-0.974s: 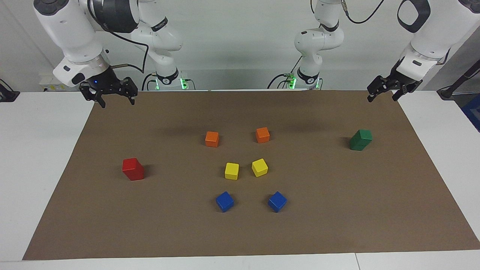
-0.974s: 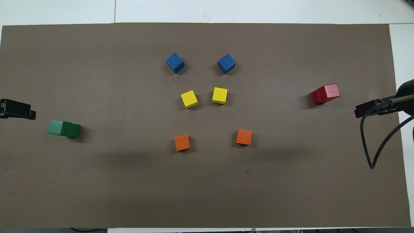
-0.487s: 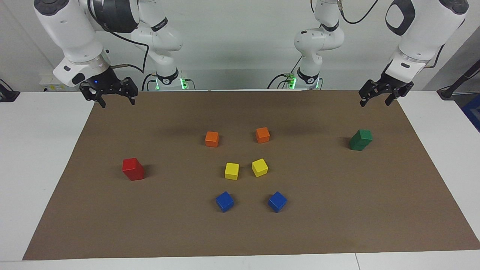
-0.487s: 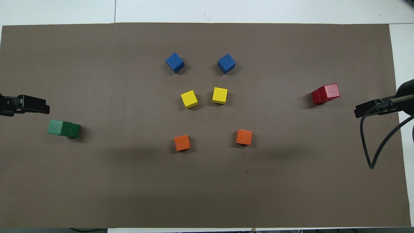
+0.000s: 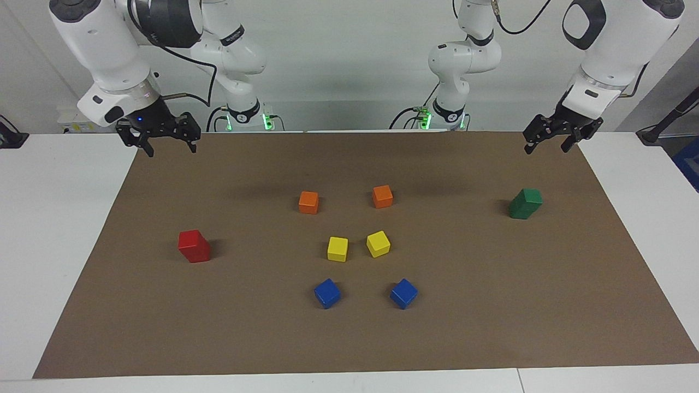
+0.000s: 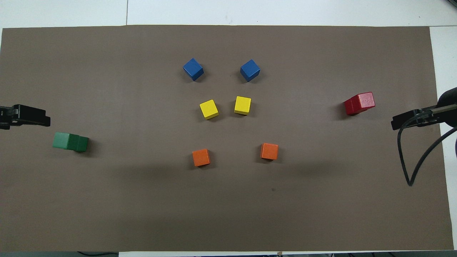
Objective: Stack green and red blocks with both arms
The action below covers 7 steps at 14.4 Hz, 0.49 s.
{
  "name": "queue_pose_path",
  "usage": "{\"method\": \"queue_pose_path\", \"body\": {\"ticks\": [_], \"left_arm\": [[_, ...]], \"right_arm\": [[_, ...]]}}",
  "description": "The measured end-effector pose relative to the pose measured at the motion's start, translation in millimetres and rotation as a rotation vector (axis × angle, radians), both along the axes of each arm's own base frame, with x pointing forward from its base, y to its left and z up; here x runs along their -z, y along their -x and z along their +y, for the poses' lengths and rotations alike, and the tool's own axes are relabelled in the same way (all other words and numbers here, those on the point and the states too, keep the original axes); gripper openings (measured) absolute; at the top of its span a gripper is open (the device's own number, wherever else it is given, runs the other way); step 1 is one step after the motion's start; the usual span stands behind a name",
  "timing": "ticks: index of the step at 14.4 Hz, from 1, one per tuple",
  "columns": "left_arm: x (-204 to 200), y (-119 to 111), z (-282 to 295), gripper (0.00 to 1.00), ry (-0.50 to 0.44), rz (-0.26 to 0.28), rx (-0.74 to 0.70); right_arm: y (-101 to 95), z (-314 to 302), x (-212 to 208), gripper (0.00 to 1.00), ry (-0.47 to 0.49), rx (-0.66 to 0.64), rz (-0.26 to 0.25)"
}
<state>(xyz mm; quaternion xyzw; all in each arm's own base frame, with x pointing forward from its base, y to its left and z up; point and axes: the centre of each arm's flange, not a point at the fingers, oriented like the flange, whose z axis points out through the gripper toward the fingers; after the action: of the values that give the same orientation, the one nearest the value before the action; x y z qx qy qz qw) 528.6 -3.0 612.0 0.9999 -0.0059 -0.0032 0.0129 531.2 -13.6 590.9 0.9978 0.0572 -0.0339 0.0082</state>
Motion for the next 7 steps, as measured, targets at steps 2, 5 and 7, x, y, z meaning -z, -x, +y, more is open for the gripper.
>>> {"method": "queue_pose_path", "body": {"ticks": [2,5,7], "left_arm": [[3.2,-1.6,-1.7,1.00,0.000,0.006,0.003],[7.6,-3.9,-5.2,1.00,0.000,0.014,0.010],[7.6,-4.1,-4.2,1.00,0.000,0.013,0.008]], "right_arm": [[0.0,0.0,0.0,1.00,0.000,0.001,0.000],[0.0,0.0,0.3,1.00,0.000,0.002,0.001],[0.1,0.1,0.6,1.00,0.000,0.002,0.001]]}}
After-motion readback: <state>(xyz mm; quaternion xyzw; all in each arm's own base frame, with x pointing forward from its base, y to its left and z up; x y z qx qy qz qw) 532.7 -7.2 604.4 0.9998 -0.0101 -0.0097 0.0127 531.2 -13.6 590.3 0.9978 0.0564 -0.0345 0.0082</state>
